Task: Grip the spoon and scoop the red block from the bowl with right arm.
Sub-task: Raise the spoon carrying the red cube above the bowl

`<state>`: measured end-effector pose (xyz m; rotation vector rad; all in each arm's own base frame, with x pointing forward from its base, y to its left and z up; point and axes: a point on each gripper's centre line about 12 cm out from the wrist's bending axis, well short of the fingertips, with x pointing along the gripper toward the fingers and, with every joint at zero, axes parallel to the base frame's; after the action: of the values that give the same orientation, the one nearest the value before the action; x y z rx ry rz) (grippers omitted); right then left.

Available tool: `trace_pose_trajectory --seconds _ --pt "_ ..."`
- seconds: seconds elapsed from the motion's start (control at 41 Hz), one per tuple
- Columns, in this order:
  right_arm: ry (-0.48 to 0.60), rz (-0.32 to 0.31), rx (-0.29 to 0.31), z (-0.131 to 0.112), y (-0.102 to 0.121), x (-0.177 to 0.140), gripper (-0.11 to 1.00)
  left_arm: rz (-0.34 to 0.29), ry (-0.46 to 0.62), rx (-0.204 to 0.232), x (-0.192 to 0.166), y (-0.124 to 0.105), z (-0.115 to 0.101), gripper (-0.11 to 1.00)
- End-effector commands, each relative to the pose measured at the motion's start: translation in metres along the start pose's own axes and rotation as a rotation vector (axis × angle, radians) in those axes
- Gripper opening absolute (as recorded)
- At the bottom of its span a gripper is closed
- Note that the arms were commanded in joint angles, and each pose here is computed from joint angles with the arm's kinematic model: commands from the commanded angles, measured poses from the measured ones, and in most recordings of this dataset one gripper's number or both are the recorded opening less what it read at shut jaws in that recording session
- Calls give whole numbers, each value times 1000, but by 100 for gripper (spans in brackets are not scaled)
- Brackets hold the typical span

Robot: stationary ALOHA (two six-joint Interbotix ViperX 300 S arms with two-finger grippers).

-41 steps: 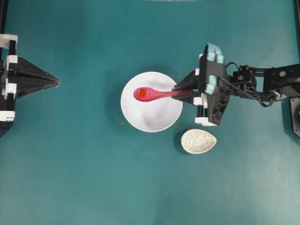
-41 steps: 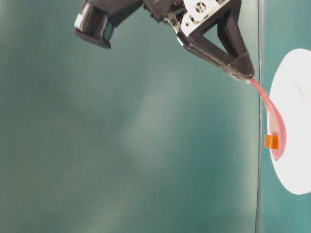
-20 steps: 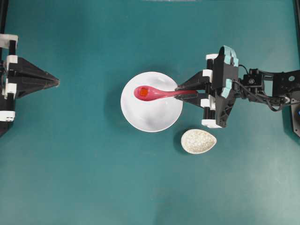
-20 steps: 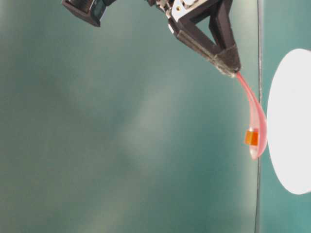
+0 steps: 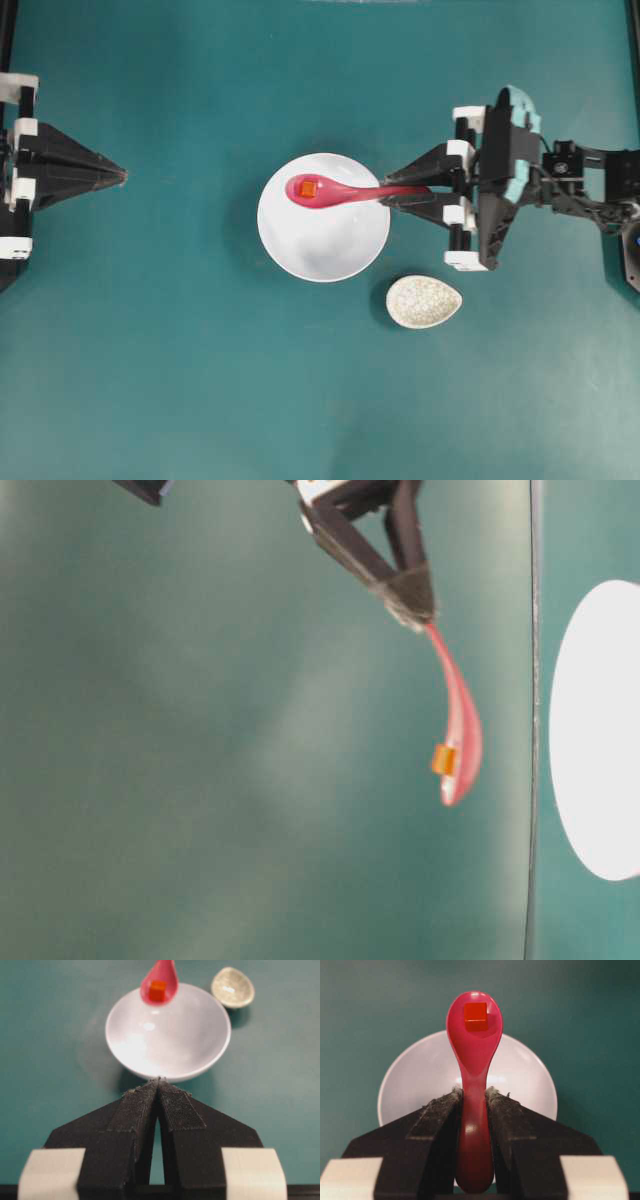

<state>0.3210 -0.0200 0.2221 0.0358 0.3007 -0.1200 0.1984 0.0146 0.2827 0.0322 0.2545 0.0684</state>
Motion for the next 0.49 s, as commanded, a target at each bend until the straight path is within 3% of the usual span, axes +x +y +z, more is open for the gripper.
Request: trace_pose_trajectory --seconds 0.0,0.464 --pt "-40 10 9 17 2 -9 24 4 -23 -2 0 1 9 0" --pt "-37 41 21 46 4 -24 24 2 -26 -2 -1 1 11 0"
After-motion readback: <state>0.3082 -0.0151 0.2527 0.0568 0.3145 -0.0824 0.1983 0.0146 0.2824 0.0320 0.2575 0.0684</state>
